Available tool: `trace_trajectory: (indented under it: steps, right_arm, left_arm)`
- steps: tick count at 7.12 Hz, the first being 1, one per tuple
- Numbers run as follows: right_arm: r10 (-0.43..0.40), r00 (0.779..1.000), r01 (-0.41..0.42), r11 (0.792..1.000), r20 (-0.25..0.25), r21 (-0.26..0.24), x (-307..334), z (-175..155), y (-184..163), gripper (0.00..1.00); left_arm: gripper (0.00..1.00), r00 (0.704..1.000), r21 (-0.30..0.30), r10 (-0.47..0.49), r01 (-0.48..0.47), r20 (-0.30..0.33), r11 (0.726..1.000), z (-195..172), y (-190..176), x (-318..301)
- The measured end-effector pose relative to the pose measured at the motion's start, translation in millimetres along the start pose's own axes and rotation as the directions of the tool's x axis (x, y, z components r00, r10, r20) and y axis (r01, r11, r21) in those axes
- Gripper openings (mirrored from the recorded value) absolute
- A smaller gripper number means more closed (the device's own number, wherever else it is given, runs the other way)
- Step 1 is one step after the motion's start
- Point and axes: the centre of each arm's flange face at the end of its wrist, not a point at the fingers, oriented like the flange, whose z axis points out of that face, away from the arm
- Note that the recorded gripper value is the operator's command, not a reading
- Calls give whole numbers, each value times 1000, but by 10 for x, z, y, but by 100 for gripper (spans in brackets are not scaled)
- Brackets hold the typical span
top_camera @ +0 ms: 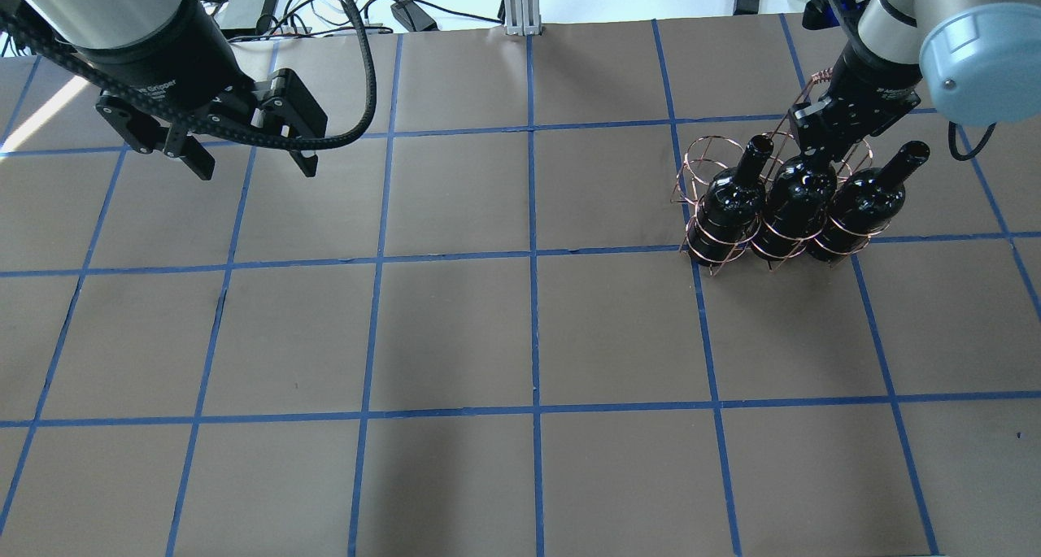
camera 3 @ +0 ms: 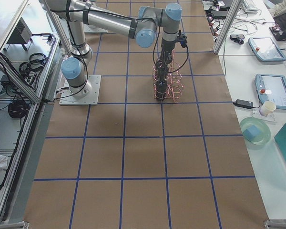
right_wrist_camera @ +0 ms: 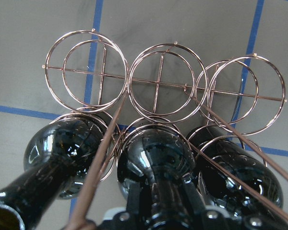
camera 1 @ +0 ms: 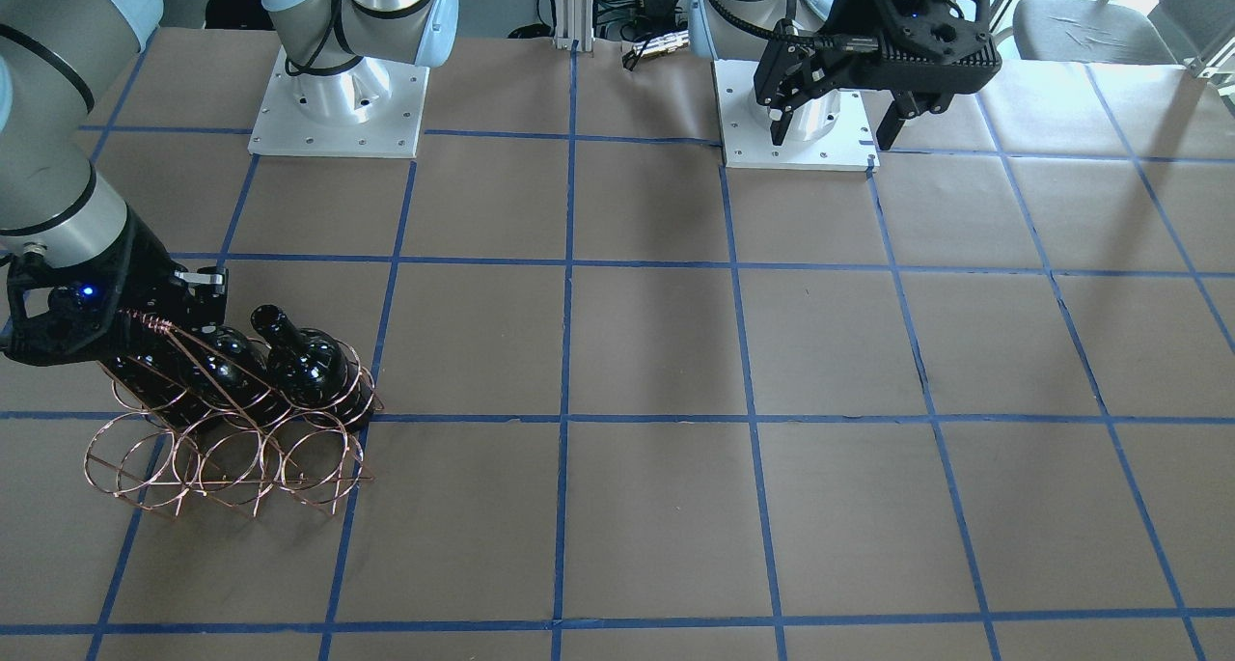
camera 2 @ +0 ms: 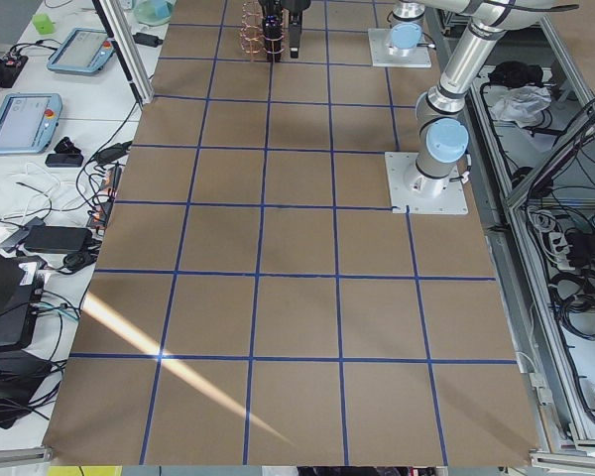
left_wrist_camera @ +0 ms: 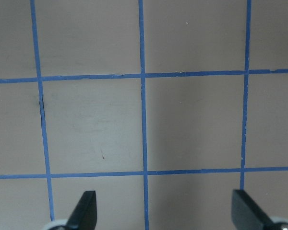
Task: Place wine into wine basket
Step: 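Lower the bottle into the empty rack slot beside the other bottles, then open the right gripper and raise it off the rack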
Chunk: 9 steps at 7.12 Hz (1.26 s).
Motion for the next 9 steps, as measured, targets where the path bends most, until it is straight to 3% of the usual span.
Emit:
trace_trajectory:
  steps: [1, 4, 5, 6, 9]
  right_arm:
    - [-1, 1000, 1, 1000, 0, -4, 2, 23, -3, 0]
    - [1, 1000, -1, 1000, 1, -15, 11, 84, -23, 16]
    - [4, 1000, -4, 1000, 2, -19, 13, 105, -30, 69]
    - [6, 1000, -6, 1000, 2, -22, 14, 112, -30, 100]
    - [24, 999, -24, 1000, -21, 11, -17, -162, 18, 100]
  left_arm:
    - [100, 1000, 1, 0, 0, 0, 1000, -3, 2, 0]
    - [100, 1000, 0, 0, 0, 1, 1000, -1, 4, -1]
    - [100, 1000, 1, 0, 0, 1, 1000, -2, 4, -1]
    - [100, 1000, 1, 0, 0, 1, 1000, -4, 4, -1]
    - [100, 1000, 0, 0, 0, 1, 1000, 1, 5, -1]
